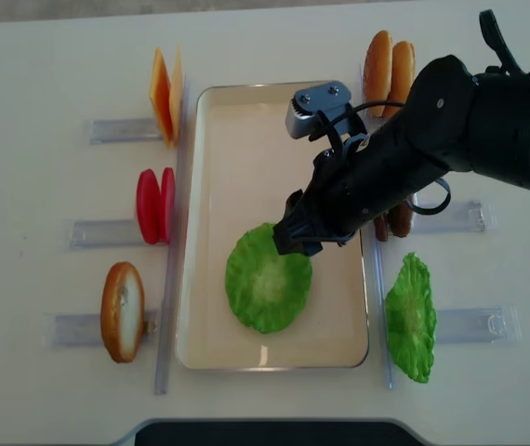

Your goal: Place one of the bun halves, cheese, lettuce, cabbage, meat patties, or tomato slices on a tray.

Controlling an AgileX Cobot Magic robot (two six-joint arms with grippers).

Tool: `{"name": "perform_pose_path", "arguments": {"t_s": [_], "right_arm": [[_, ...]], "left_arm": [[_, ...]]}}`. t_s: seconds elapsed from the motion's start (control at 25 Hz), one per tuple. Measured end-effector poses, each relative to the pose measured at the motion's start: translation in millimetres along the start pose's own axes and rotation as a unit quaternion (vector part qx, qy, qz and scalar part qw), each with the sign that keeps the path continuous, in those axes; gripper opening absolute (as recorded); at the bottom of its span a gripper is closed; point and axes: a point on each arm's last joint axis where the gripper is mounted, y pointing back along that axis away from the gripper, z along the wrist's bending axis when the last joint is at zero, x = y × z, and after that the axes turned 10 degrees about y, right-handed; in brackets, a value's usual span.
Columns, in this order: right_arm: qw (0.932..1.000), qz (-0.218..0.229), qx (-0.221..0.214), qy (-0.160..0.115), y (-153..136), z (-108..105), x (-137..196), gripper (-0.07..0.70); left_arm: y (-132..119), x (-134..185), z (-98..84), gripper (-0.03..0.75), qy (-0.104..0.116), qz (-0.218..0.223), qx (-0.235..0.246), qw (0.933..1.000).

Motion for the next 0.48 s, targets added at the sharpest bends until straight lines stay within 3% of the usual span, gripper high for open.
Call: {"name": "perform_pose_path", "arguments": {"t_s": [0.28, 0.48], "right_arm": [[0.9985, -0.002, 0.053, 0.015, 28, 4, 0, 0.387], [0.9949, 0.025, 0.096, 0.016, 56, 10, 8, 0.387]], "left_arm": [[0, 0, 0.0, 0.327, 0.000, 0.000, 0.000, 1.0000], [0, 0, 0.0, 0.327, 0.000, 0.000, 0.000, 1.0000]]}}
